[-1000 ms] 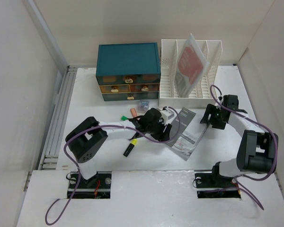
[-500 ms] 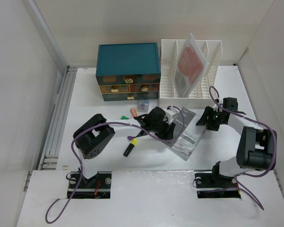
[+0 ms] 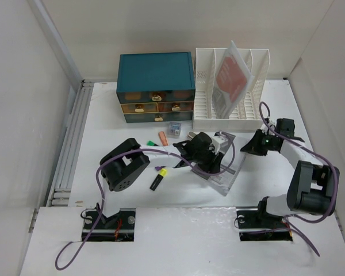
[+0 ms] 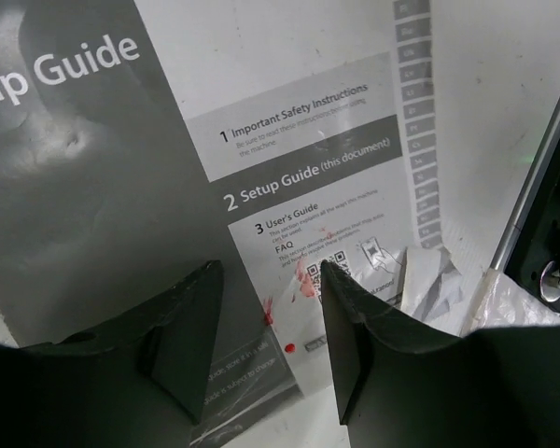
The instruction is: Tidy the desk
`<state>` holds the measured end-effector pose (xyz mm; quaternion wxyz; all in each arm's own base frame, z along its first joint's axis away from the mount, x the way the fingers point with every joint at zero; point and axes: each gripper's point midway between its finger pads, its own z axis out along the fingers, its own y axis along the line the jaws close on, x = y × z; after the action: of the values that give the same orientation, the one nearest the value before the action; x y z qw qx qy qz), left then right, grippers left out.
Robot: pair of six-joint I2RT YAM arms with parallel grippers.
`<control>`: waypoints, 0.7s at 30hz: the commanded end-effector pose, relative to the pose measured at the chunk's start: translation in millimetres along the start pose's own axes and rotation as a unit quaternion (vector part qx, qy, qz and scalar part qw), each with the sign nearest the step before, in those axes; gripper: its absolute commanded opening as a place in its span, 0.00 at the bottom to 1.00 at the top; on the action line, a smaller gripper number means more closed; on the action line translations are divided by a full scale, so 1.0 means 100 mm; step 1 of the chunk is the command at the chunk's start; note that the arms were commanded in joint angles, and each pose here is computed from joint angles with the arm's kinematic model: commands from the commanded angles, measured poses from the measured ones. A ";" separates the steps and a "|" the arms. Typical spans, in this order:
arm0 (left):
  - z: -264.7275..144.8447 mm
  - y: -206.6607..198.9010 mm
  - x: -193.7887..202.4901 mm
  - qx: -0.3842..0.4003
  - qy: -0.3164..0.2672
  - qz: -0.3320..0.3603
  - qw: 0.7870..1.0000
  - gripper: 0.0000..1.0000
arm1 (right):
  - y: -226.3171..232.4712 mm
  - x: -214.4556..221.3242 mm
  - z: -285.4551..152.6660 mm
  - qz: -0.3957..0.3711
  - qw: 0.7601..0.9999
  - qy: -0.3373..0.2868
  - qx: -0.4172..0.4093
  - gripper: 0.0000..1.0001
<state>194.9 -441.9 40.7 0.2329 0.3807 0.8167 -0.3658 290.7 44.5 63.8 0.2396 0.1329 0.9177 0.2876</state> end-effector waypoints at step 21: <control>-2.09 -0.54 -1.41 -0.061 -0.256 0.056 0.963 0.71 | 1.70 -1.00 -2.17 -0.329 0.905 -0.263 -0.059 0.00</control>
<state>201.2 -388.4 286.8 0.4584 0.3228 0.7136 -0.4200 291.9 39.9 270.7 0.4488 -0.0678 0.8568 0.2448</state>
